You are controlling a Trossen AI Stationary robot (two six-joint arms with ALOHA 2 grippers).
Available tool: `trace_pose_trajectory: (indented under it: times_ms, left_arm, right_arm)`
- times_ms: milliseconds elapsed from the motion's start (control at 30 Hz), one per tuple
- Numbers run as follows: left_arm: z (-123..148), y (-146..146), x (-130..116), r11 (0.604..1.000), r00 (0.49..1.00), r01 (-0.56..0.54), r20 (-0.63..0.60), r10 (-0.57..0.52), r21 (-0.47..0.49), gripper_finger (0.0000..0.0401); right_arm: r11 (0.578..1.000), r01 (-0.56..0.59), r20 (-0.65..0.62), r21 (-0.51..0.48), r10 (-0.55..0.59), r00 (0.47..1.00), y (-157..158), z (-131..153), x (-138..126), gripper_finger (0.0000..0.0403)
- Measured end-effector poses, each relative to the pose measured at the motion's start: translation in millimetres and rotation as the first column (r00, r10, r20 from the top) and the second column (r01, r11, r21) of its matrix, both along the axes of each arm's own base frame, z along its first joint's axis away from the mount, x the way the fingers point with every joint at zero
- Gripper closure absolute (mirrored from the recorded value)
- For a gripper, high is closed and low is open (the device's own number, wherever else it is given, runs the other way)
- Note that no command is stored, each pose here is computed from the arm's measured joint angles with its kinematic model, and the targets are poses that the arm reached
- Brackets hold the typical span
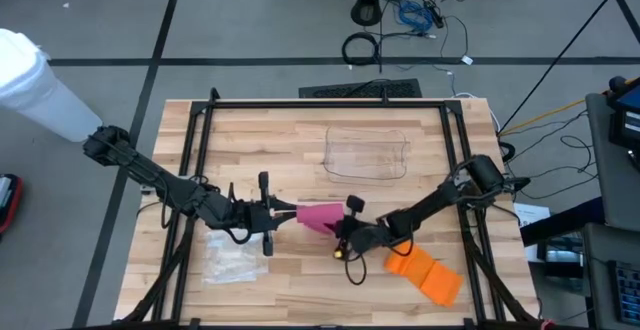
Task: Roll bandage
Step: Roll the pink bandage
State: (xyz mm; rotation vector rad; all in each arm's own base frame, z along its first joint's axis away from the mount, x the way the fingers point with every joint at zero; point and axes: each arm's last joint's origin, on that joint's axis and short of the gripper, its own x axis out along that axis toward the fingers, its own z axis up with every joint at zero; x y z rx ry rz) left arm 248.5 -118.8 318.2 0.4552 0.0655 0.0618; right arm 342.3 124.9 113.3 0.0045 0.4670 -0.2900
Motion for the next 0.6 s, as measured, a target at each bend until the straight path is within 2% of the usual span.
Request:
trace_pose_trajectory:
  times_ms: [200,267,367,600]
  left_arm:
    - [-2.3,0.9,-0.2,0.999,0.999,-0.023,-0.022,0.024,0.031,0.0384]
    - [-3.7,3.1,0.4,0.996,0.998,-0.047,-0.038,0.050,0.075,0.0383]
    - [-6.5,8.0,2.3,0.993,0.995,-0.071,-0.062,0.077,0.091,0.0383]
    - [-13.6,21.6,6.9,0.985,0.984,-0.109,-0.129,0.126,0.131,0.0383]
  right_arm:
    - [0.987,-0.131,0.070,-0.096,0.138,0.988,26.4,11.4,-4.9,0.0403]
    - [0.967,-0.208,0.095,-0.145,0.223,0.970,41.4,16.2,-9.4,0.0403]
    - [0.938,-0.285,0.137,-0.196,0.314,0.939,63.4,26.7,-14.1,0.0403]
    - [0.869,-0.363,0.177,-0.338,0.437,0.882,100.4,88.7,-14.0,0.0403]
